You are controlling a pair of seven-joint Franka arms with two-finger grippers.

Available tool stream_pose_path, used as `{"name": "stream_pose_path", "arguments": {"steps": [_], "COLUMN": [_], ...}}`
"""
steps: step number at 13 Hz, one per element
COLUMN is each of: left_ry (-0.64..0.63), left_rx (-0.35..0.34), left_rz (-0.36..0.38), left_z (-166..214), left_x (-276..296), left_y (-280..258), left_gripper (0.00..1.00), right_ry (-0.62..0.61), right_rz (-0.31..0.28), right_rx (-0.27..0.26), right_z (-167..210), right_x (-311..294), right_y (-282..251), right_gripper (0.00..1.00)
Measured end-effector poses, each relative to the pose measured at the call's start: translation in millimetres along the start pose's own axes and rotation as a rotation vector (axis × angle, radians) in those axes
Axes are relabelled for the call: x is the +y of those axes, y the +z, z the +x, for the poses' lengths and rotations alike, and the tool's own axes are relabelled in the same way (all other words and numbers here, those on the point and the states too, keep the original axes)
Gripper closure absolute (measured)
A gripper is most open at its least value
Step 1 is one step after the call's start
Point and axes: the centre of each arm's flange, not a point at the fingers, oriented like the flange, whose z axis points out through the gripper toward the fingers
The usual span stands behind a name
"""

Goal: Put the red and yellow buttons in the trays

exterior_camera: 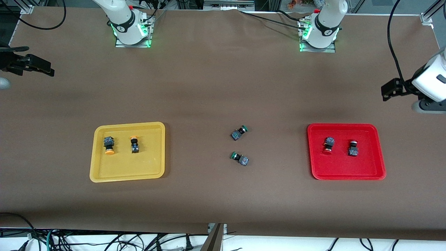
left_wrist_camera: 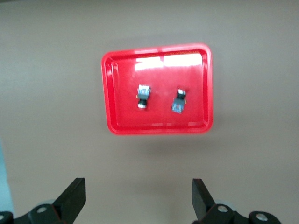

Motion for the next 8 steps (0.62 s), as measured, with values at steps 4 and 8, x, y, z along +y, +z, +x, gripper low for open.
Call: {"name": "stream_pose_path", "arguments": {"steps": [4,8], "left_ry": [0.048,0.06], "left_rx": [0.075,0.059], "left_rz": [-0.115,-0.114], "left_z": [-56,-68], "left_x": [10,10], "left_y": [-3,4], "left_gripper": [0.0,0.0], "right_ry": [-0.001,-0.002], "right_rz": [-0.005,-0.008], "right_rx": [0.0,0.005], "right_z": [1,7], "right_x": [-1,-1], "right_y": [1,0], "right_gripper": [0.0,0.0]}}
